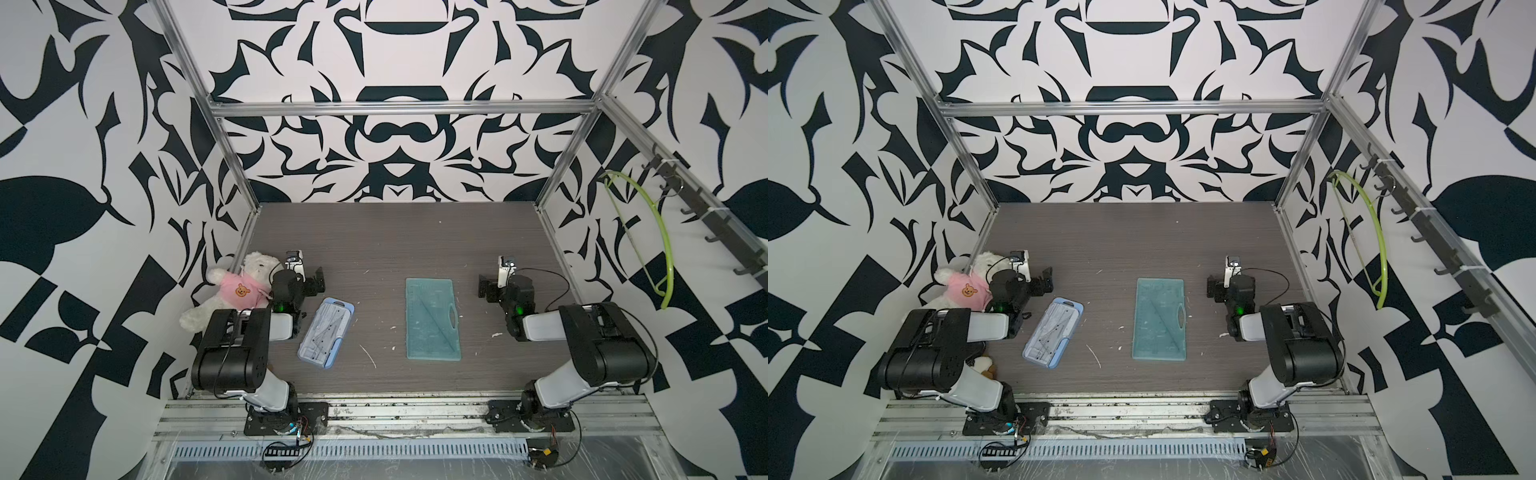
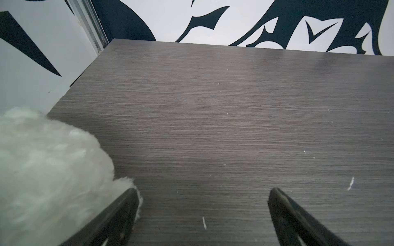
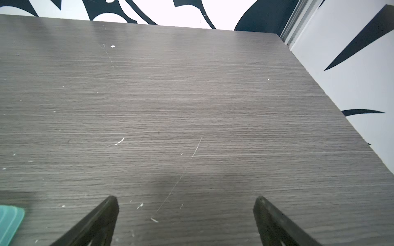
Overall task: Open the ruler set and take out the ruler
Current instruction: Pick up the ruler set box at the center of the board.
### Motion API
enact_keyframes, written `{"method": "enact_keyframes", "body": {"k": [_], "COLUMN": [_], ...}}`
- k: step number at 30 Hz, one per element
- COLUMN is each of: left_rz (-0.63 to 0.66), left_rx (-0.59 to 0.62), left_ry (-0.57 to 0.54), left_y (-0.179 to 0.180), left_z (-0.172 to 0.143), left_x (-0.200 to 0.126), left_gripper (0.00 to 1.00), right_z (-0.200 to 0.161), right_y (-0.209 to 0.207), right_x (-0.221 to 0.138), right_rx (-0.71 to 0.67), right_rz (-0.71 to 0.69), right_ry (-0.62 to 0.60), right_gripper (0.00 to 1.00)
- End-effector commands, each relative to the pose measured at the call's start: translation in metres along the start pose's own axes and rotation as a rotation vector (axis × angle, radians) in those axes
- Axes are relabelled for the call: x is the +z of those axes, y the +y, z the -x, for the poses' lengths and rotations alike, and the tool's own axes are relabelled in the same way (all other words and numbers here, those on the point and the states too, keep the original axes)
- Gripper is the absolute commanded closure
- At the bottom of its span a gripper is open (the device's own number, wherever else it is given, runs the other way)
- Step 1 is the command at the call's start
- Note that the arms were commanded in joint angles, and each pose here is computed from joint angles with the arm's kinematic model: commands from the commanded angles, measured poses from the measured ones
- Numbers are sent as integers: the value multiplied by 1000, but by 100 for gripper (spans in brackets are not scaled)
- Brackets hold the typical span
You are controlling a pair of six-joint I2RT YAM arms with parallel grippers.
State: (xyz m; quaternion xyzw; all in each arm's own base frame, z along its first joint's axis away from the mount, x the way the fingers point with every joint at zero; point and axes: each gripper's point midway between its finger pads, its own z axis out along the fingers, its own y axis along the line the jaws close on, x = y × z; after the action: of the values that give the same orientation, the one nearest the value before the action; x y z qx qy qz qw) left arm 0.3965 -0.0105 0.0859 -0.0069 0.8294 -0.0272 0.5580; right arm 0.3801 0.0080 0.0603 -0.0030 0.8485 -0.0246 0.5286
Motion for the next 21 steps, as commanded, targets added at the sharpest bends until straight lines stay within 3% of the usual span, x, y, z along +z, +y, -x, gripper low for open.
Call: {"method": "enact_keyframes", "body": {"k": [1, 21], "left_rz": [-12, -15], "left_rx": [0, -4], "left_ry": [-2, 5], "left_y": [-1, 0], "left_z": [0, -1], "left_x": [-1, -1], "left_gripper": [1, 1], "right_z": [19, 19], "right_y": [-1, -1], "right_x": [-2, -2], "right_rx": [16, 17], "right_rz": [0, -3], "right_ry": [-60, -61], "right_gripper": [0, 0]}}
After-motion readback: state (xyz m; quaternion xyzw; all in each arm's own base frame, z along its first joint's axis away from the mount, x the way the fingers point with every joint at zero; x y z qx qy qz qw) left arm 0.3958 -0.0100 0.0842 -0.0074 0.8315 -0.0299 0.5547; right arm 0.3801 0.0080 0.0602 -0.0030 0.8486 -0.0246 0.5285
